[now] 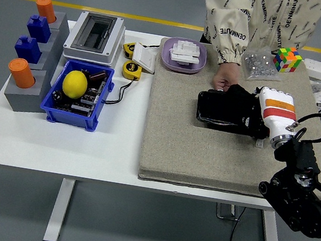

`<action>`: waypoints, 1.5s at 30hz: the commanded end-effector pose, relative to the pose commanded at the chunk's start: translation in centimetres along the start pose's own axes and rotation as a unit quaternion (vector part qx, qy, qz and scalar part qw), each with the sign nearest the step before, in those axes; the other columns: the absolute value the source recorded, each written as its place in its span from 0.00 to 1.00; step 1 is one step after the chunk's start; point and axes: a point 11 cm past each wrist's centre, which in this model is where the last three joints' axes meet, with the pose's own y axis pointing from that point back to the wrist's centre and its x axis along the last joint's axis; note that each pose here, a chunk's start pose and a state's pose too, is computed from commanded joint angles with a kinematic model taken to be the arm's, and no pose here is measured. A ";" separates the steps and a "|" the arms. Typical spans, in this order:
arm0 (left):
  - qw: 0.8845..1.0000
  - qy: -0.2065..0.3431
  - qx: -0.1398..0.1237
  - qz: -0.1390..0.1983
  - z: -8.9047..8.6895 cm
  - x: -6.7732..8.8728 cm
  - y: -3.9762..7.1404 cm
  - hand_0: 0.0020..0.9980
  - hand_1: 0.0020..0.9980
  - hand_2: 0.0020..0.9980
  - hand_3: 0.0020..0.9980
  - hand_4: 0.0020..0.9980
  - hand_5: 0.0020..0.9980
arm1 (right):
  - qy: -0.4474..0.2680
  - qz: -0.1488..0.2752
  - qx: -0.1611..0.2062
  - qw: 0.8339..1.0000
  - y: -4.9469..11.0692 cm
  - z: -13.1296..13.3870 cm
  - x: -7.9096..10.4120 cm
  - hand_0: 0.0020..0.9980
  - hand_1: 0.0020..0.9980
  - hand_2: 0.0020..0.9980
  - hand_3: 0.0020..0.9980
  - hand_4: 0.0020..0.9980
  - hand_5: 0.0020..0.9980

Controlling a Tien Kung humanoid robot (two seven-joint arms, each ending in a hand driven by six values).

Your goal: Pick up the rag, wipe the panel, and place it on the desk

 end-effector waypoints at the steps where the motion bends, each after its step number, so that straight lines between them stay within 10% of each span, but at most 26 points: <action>1: 1.000 0.000 0.000 0.000 0.0 0.0 0.0 0.61 0.64 0.66 0.56 0.63 0.45 | 0.001 0.000 -0.003 1.000 0.0 0.3 0.0 0.28 0.40 0.42 0.44 0.96 0.02; 22: 1.000 0.002 -0.001 -0.002 0.1 -0.2 0.0 0.61 0.64 0.66 0.56 0.63 0.44 | 0.023 0.020 -0.071 0.997 0.6 7.1 2.1 0.28 0.40 0.42 0.43 0.96 0.02; 45: 1.000 0.002 -0.001 -0.001 0.1 -0.1 0.0 0.61 0.64 0.66 0.56 0.63 0.44 | 0.016 0.022 -0.073 0.997 0.5 6.8 2.0 0.28 0.40 0.42 0.44 0.96 0.02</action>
